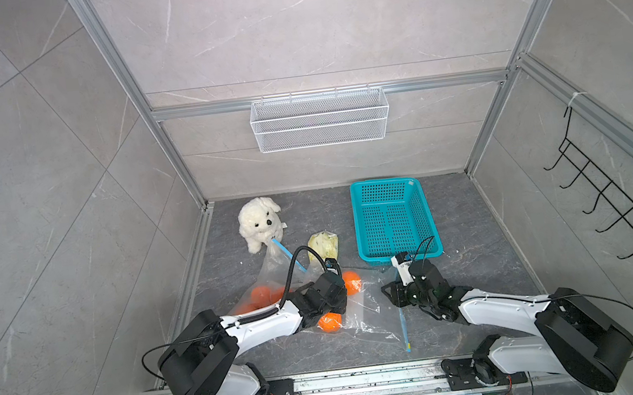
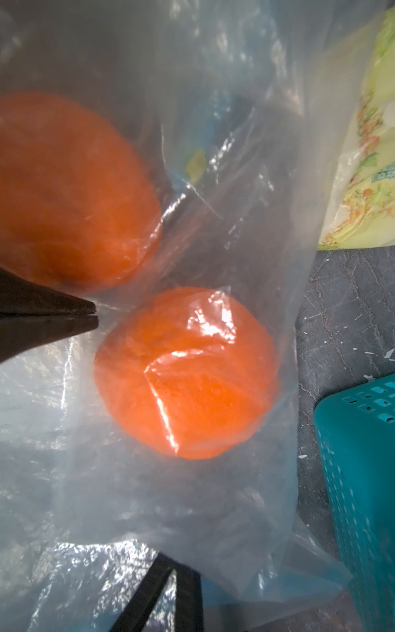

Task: Open the zip-top bag and take out the orange
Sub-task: Unzip the zipper on the zipper food storage bag.

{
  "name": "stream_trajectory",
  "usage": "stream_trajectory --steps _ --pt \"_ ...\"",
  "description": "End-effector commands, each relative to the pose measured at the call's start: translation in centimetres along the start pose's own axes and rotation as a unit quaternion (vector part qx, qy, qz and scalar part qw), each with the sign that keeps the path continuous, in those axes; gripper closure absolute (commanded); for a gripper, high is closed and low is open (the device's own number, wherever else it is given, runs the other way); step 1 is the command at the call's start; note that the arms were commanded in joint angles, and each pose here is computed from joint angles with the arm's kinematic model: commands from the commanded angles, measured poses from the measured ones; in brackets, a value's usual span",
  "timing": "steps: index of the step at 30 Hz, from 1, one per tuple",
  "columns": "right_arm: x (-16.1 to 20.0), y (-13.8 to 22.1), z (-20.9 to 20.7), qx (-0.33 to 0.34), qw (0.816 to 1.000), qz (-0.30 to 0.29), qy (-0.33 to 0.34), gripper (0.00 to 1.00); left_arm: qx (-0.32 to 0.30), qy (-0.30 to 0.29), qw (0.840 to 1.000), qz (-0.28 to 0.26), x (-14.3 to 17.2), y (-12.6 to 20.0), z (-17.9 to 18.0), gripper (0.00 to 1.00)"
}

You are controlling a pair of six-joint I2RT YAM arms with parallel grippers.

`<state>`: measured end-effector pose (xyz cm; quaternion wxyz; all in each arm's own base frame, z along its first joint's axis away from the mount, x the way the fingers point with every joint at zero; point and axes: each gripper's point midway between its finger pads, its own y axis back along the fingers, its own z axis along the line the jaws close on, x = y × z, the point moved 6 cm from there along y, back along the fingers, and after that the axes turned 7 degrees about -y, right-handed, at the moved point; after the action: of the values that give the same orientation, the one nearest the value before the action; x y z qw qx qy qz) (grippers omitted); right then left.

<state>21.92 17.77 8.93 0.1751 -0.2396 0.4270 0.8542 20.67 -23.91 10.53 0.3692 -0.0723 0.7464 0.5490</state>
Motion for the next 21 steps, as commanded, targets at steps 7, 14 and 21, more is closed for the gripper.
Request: stream_trajectory --steps 7,14,21 --pt "-2.9 2.2 9.0 -0.062 0.996 0.037 0.052 0.86 0.002 -0.069 0.992 -0.102 -3.5 4.6 0.4 0.97" --pt "-6.8 0.9 14.2 -0.061 0.996 0.051 0.042 0.86 0.069 -0.104 0.972 -0.201 -3.8 9.2 0.0 0.49" --pt "-10.5 -0.3 16.1 -0.023 0.999 0.026 0.023 0.87 0.094 -0.130 0.948 -0.275 -4.3 11.5 -0.5 0.31"
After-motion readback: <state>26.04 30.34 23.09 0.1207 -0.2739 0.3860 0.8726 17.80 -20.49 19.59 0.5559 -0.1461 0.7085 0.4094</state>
